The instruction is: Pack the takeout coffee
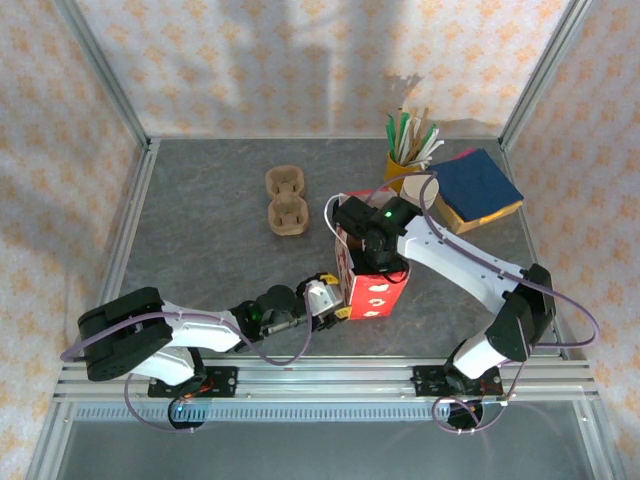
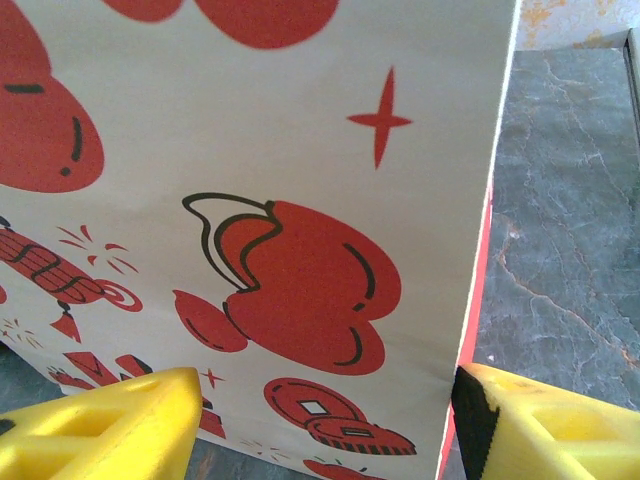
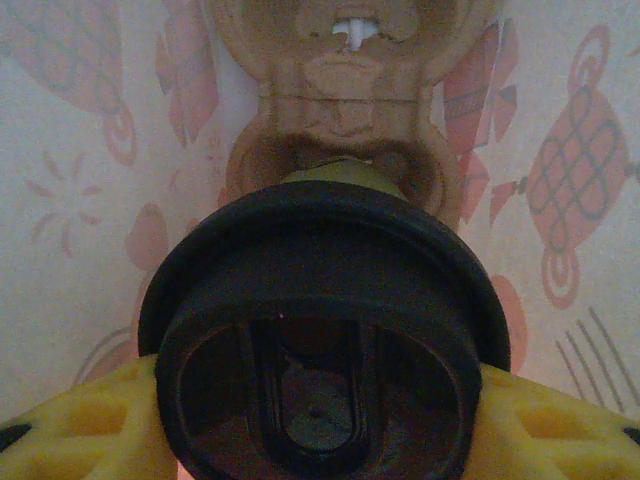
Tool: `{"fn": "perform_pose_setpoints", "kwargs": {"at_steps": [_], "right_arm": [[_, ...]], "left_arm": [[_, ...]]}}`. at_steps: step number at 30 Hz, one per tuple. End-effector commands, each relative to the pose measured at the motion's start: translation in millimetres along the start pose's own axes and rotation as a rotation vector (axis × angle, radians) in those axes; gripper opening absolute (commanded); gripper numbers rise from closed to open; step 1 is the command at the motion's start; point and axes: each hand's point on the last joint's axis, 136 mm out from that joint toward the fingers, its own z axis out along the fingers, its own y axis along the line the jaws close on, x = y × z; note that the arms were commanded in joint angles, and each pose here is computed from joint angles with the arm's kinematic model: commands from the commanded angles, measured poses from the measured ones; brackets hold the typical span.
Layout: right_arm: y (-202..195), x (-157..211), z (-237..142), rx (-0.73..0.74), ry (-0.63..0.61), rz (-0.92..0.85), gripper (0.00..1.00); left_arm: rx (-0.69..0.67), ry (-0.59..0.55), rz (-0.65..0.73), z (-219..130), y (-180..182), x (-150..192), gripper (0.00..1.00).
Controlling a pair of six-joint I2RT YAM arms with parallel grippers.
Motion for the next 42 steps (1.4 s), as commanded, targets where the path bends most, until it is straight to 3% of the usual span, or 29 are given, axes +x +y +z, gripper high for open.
{"fn": "perform_pose_setpoints", "kwargs": {"at_steps": [1,42], "right_arm": [[-10,2,-3,0.027,-0.015,0.012,0.53],[-8,-16,6,0.028,-0.039,0.008,0.55]], "left_arm": [[-0.015,-0.014,0.016,-3,1,-5,0.71],[-0.006,-0.012,0.008,-6,-1,-2,0.71]]}}
